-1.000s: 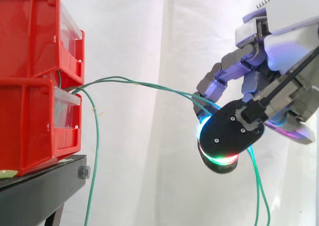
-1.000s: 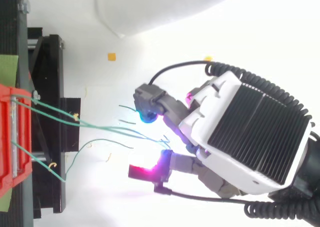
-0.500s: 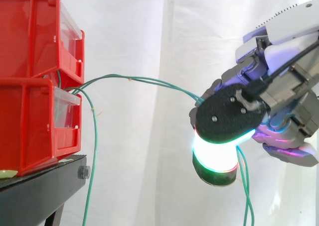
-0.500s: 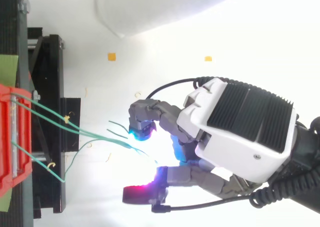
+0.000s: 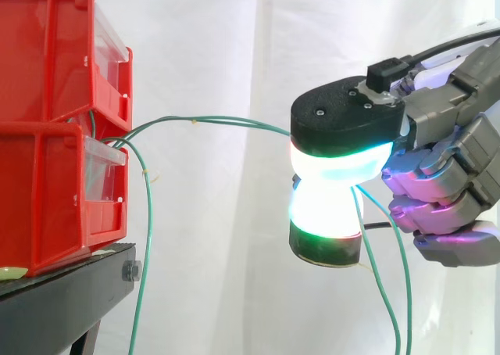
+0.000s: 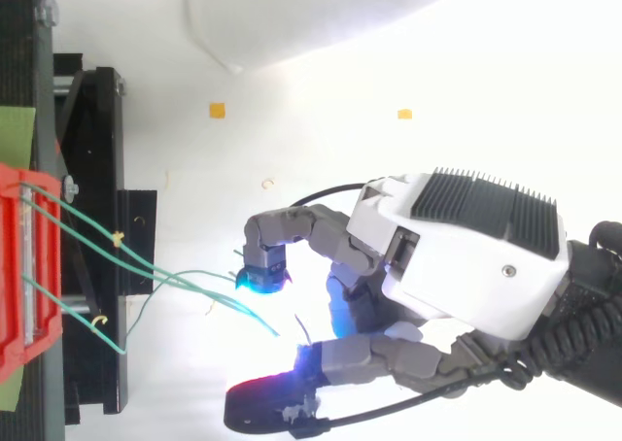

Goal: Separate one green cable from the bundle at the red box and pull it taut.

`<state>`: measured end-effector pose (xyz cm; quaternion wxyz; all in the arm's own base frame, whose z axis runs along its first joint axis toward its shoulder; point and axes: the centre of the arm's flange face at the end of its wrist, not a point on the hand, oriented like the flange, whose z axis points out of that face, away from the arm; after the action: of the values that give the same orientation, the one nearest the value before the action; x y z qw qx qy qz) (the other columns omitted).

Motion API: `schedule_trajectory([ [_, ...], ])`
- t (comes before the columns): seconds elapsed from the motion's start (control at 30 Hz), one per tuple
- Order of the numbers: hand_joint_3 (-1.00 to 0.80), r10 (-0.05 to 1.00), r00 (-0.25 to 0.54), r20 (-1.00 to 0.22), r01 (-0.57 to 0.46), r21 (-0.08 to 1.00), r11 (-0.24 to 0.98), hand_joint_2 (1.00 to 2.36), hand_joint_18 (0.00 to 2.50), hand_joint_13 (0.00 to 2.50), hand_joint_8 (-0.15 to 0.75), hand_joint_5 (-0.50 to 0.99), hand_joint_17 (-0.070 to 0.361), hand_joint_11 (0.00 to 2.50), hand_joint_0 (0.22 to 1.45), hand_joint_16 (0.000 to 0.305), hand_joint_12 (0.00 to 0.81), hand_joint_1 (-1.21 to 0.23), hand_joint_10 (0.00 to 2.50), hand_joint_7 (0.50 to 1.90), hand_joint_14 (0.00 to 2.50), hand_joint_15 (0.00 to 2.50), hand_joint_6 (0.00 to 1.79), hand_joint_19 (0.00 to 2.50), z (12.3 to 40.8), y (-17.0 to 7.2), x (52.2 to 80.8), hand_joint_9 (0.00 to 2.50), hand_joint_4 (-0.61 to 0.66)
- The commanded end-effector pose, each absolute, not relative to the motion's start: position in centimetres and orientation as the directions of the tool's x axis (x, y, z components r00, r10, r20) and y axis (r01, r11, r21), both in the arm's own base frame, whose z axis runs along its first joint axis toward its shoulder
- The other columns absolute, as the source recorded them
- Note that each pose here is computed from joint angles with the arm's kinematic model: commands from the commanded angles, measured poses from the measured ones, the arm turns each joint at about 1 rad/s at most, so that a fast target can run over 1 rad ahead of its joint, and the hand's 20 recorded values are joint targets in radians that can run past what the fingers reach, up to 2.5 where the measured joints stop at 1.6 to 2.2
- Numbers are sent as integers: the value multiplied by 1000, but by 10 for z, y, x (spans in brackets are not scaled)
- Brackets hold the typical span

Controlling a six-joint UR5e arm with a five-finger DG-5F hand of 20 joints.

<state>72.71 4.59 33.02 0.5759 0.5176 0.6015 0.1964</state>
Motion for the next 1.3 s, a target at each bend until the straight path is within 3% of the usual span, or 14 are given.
schedule_trajectory([
  [0.0, -500, 840, 174, -514, 404, 815, 415, 1000, 1178, 1064, 244, -9, 106, 1814, 732, 47, 314, -669, 820, 1277, 1443, 1271, 643, 1234, 329, 44, 727, 1431, 329],
  [0.27, -500, 769, 97, -632, 439, 720, 537, 1000, 1178, 1064, 252, -9, 106, 1812, 733, 47, 314, -668, 817, 1277, 1441, 1272, 643, 1235, 329, 35, 726, 1435, 328],
  [0.67, -500, 756, 90, -648, 448, 705, 550, 1000, 1181, 1066, 245, -9, 106, 1816, 732, 47, 314, -667, 824, 1274, 1446, 1256, 644, 1231, 346, 30, 727, 1434, 335],
  [0.83, -500, 768, 113, -630, 440, 725, 530, 1000, 1180, 1068, 246, -9, 106, 1798, 733, 47, 316, -667, 831, 1274, 1445, 1251, 644, 1234, 361, 24, 730, 1437, 331],
  [1.0, -500, 836, 147, -529, 426, 796, 429, 1000, 1179, 1067, 253, -9, 106, 1793, 733, 47, 318, -666, 826, 1273, 1444, 1274, 644, 1234, 357, 19, 730, 1437, 335],
  [1.27, -500, 854, 136, -502, 419, 811, 409, 1000, 1180, 1069, 244, -9, 106, 1822, 732, 47, 318, -667, 815, 1272, 1454, 1257, 644, 1233, 356, 11, 731, 1438, 335],
])
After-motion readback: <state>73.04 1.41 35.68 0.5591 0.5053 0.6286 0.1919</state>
